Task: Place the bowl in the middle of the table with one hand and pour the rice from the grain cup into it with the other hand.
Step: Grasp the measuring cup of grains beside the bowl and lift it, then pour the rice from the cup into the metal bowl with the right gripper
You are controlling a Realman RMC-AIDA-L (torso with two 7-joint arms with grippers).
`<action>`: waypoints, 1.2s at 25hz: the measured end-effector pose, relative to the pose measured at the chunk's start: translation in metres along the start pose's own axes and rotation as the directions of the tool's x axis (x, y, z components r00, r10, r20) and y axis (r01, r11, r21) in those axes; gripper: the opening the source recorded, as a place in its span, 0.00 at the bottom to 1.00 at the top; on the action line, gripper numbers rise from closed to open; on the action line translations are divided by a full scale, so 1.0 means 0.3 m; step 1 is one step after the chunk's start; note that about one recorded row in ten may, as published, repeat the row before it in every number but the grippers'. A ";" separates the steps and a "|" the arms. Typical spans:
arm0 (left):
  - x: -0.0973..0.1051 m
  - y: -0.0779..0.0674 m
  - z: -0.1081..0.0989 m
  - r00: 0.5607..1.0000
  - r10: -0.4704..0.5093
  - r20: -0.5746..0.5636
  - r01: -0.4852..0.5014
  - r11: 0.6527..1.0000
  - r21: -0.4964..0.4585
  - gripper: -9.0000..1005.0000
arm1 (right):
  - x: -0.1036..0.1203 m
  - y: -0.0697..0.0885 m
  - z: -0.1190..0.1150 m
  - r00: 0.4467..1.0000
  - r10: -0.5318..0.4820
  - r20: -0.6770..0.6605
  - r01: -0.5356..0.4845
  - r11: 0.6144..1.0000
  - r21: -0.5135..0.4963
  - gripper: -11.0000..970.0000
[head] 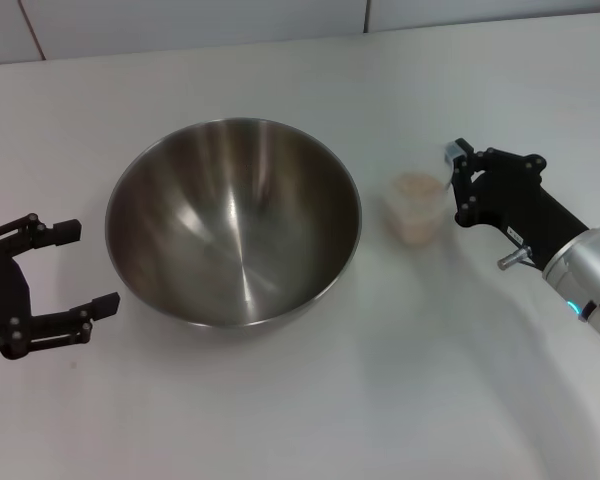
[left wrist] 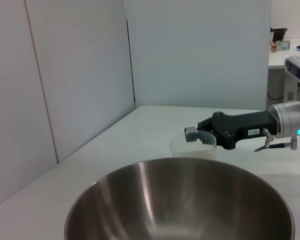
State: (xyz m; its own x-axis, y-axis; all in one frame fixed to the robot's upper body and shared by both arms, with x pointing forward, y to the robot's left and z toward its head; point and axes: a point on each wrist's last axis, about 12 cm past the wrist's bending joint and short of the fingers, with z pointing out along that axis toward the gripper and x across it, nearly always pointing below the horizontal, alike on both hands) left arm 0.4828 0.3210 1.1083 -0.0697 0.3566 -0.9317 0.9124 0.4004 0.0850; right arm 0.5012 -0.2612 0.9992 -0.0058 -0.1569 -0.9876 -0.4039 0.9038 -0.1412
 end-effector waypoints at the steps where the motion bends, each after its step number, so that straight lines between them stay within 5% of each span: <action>1: 0.000 0.000 0.000 1.000 0.000 0.000 0.000 1.000 0.000 0.86 | -0.006 0.005 -0.004 1.000 -0.016 0.022 0.016 1.000 0.003 0.03; 14: -0.026 0.026 0.008 0.998 -0.001 -0.062 0.002 1.000 0.006 0.86 | -0.161 0.048 0.023 0.900 -0.244 0.362 0.230 0.970 0.080 0.03; 18: -0.028 0.025 0.012 0.998 0.001 -0.063 0.000 1.000 0.011 0.86 | -0.201 0.104 0.074 0.807 -0.443 0.391 0.426 0.895 0.135 0.03; 21: -0.032 0.026 0.013 0.998 -0.001 -0.065 0.001 1.000 0.013 0.86 | -0.221 0.173 0.090 0.643 -0.665 0.379 0.636 0.740 0.220 0.03; 22: -0.038 0.028 0.012 0.998 0.005 -0.066 -0.005 1.000 0.012 0.86 | -0.229 0.215 0.096 0.510 -0.784 0.355 0.747 0.608 0.270 0.03; 23: -0.038 0.028 0.012 0.998 0.005 -0.066 -0.005 1.000 0.012 0.86 | -0.229 0.215 0.096 0.510 -0.784 0.355 0.747 0.608 0.270 0.03; 28: -0.045 0.032 0.014 0.998 0.015 -0.066 -0.014 1.000 0.012 0.86 | -0.238 0.281 0.090 0.217 -0.922 0.319 0.874 0.329 0.357 0.02; 30: -0.048 0.034 0.017 0.998 0.018 -0.065 -0.017 1.000 0.013 0.86 | -0.236 0.297 0.081 0.131 -0.938 0.319 0.891 0.253 0.378 0.02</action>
State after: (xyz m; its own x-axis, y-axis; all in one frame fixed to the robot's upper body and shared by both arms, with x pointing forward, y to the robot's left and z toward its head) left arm 0.4952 0.3158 1.1207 -0.0796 0.4173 -0.9053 0.9187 0.3831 0.0958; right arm 0.4878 -0.1598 1.0549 0.6704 -0.7417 -0.0192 0.2379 0.2394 -0.9413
